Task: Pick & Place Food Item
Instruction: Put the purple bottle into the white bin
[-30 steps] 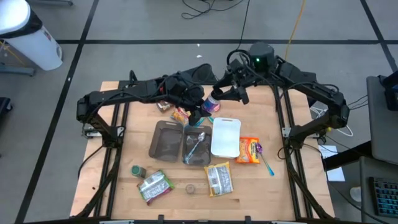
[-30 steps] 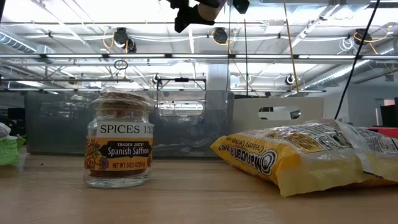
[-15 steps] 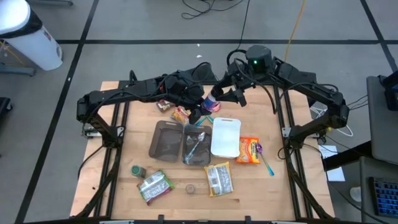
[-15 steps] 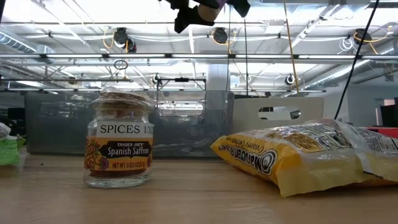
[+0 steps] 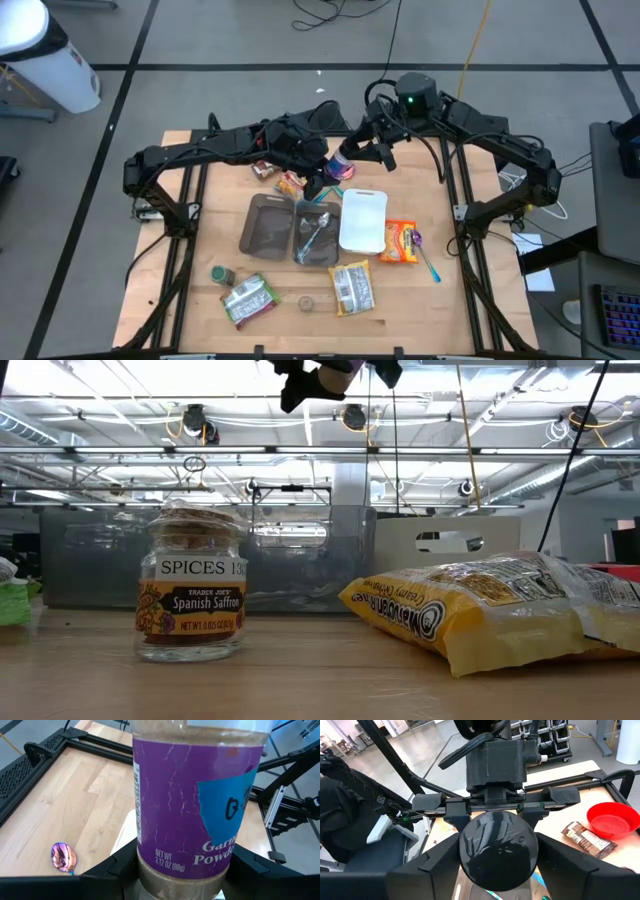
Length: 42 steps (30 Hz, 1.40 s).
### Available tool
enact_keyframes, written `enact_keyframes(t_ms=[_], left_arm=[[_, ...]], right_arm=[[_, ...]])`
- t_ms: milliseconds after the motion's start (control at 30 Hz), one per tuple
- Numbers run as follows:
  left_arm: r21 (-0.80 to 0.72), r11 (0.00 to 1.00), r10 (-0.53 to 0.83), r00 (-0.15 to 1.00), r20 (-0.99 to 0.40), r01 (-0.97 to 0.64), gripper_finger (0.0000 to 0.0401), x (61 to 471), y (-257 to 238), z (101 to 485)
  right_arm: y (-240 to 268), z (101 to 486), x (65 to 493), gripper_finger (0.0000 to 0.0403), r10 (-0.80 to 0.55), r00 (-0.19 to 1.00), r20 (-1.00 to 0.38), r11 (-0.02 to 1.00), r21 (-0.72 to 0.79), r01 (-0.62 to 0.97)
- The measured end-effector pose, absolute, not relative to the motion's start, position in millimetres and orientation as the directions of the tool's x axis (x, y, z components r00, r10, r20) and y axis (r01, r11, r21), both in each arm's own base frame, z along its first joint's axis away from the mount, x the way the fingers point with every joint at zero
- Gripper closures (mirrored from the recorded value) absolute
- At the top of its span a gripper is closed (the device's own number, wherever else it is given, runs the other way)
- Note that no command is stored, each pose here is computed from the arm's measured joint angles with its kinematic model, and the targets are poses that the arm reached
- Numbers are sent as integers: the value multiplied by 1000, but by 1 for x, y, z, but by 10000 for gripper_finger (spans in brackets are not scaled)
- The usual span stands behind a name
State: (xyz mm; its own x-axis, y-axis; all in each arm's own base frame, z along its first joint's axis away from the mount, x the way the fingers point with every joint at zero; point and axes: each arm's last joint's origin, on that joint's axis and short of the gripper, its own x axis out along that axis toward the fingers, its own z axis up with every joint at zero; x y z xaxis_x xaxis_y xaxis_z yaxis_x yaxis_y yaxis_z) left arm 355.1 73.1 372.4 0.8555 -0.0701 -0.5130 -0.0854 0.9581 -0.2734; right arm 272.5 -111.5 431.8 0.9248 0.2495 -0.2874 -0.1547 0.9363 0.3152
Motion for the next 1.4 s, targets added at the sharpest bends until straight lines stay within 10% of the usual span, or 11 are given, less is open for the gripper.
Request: enact_keyframes(t_ms=[1400], left_arm=[[-260,957,8,906,-422,-130,128,309,87,414]], right_arm=[[-119,420,265,204,173,896,-408,959,279,-58]])
